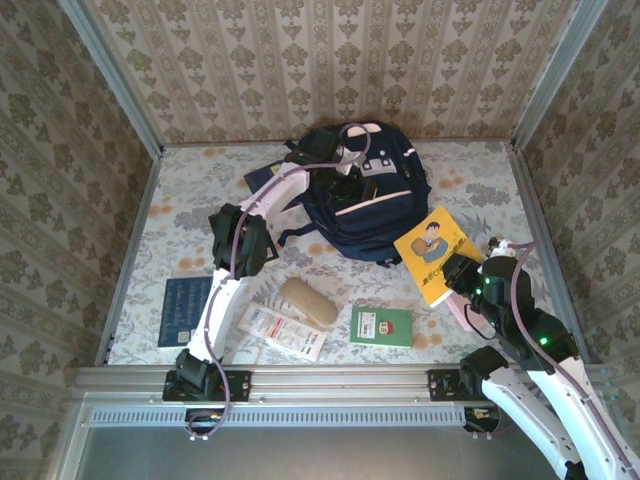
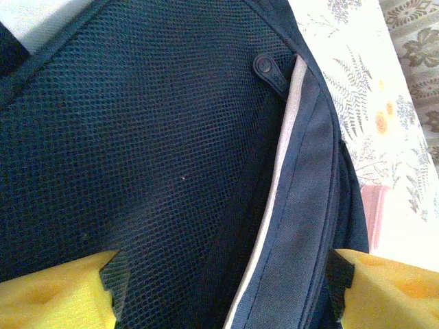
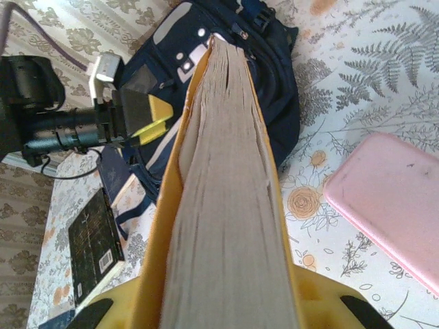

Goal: Pack the student bag
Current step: Open the student bag at the top-center of the table.

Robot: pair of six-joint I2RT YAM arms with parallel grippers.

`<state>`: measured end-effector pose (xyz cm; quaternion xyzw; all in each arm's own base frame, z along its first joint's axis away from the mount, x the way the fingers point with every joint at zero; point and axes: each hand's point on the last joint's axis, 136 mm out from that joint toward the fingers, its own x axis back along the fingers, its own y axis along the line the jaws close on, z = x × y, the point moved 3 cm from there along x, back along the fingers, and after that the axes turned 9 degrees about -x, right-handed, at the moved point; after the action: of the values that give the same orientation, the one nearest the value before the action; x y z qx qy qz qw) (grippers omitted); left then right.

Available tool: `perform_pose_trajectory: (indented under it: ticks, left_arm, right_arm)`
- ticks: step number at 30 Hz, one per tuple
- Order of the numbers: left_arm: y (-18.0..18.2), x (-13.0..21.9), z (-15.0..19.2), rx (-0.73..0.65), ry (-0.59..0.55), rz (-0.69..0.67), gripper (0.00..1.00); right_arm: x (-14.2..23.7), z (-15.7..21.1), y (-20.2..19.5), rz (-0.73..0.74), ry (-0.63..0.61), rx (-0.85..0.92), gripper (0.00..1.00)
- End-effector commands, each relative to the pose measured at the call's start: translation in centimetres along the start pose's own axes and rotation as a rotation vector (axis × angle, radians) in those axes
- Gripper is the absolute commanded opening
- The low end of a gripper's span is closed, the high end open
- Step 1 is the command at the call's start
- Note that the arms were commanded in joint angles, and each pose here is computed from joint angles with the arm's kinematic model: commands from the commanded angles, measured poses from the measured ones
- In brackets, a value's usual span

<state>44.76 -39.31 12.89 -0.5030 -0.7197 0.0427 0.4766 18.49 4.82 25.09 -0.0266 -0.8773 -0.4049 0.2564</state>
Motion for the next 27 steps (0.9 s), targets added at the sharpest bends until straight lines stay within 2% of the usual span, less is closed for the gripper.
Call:
perform_pose_trajectory:
  ticks: [1,7,11,17,23,27]
  left_arm:
    - [-1.1,1.2,-1.9,-0.025,-0.054,0.083,0.77]
    - [-2.5,-0.4,-0.4,-0.009,-0.030,0.185,0.64]
    - [-2.9,-1.6,0.8,0.004,0.005,0.216,0.59]
    - [-3.0,-2.3,1.7,-0.001,0.033,0.214,0.57]
    - [-3.4,-2.2,1.8,0.005,0.036,0.236,0.40]
    - [-2.4,-3.0,2.6,0.015,0.062,0.213,0.36]
  right_arm:
    - [1.3,-2.2,2.1,-0.060,-0.082,0.048,0.00]
    - [0.8,-2.5,1.9,-0.011,-0.084,0.081,0.00]
    - [1.0,-2.8,2.0,-0.009,-0.104,0.087,0.00]
    - [1.0,-3.1,2.2,-0.011,-0.112,0.105,0.00]
    - [0.6,-2.9,2.1,-0.001,-0.108,0.109,0.00]
    - [0.8,-3.2,2.3,-0.005,-0.120,0.114,0.00]
